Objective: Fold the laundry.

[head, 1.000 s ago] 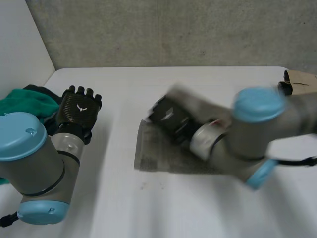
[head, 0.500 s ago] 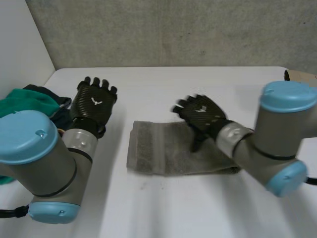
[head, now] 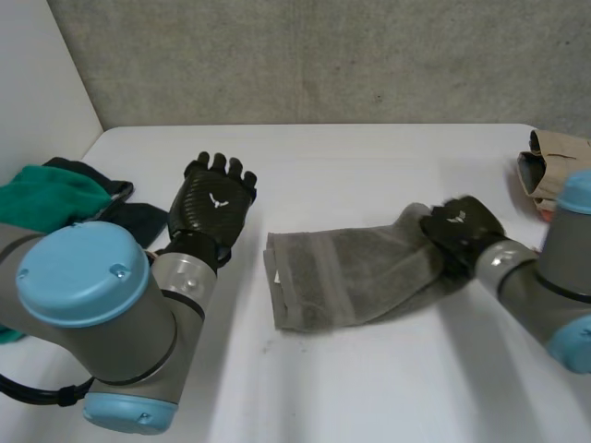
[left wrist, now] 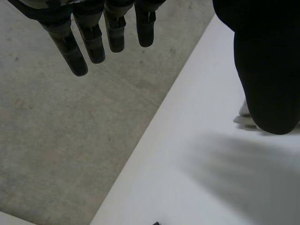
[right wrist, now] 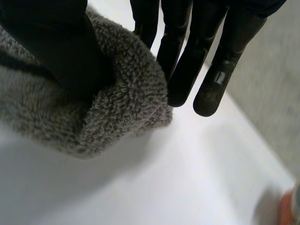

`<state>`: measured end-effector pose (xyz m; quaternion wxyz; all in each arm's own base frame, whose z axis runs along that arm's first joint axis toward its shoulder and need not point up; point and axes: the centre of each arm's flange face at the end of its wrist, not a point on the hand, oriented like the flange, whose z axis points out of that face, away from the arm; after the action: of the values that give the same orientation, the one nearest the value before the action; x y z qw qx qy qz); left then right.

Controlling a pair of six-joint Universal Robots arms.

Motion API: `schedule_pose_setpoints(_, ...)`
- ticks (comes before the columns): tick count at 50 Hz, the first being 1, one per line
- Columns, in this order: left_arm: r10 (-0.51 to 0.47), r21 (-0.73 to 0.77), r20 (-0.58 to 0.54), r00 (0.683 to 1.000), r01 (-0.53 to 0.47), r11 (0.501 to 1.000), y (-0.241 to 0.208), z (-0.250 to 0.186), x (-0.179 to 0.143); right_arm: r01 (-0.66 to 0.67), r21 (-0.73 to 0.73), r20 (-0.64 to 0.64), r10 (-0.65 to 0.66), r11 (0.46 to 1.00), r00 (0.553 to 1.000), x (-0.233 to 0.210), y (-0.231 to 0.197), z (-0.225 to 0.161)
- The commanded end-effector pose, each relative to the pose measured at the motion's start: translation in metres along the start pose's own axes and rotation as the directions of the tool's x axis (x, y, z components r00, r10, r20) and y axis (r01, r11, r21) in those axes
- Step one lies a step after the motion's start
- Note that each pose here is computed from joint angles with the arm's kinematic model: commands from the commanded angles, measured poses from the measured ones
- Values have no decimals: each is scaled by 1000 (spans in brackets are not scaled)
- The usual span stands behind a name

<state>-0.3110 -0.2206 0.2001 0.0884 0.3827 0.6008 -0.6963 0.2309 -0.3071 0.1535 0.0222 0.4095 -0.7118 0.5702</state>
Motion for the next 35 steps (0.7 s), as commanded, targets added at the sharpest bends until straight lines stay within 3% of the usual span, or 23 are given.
schedule_pose_setpoints(1,-12,2,52,999,12,1000,-6,-4,-23,243,323,89,-285,915,954,-100,-93,-18)
schedule_pose_setpoints(4,-12,-16,65,998,13,1000,-3,-5,-30,264,412,179,-361,872,915,-145,-99,-29)
schedule_pose_setpoints(8,-10,-33,57,998,11,999,1,-8,-29,236,465,316,-409,853,856,-187,-89,-40)
schedule_pose_setpoints(13,-14,-34,54,998,15,999,2,-8,-29,179,454,356,-362,873,862,-188,-87,-42)
schedule_pose_setpoints(17,-38,-19,62,997,39,999,-3,-5,-30,14,386,351,-161,922,922,-161,-100,-36)
schedule_pose_setpoints(18,-53,0,64,997,53,999,-8,-3,-30,-97,333,324,-17,938,946,-132,-102,-29)
schedule_pose_setpoints(20,-70,17,70,995,69,997,-13,-1,-31,-195,301,301,101,934,948,-107,-103,-25)
schedule_pose_setpoints(22,-103,47,66,992,100,994,-22,2,-30,-351,261,278,278,899,920,-74,-103,-22)
schedule_pose_setpoints(25,-153,76,38,987,150,986,-32,3,-20,-470,207,267,413,858,871,-54,-100,-24)
schedule_pose_setpoints(26,-189,95,10,982,187,978,-39,2,-12,-533,159,262,484,831,835,-46,-96,-25)
schedule_pose_setpoints(29,-241,81,-55,969,245,966,-44,1,8,-587,86,243,554,805,796,-36,-90,-27)
schedule_pose_setpoints(35,-303,-40,-148,941,301,953,-36,1,42,-572,34,237,550,819,801,-38,-85,-17)
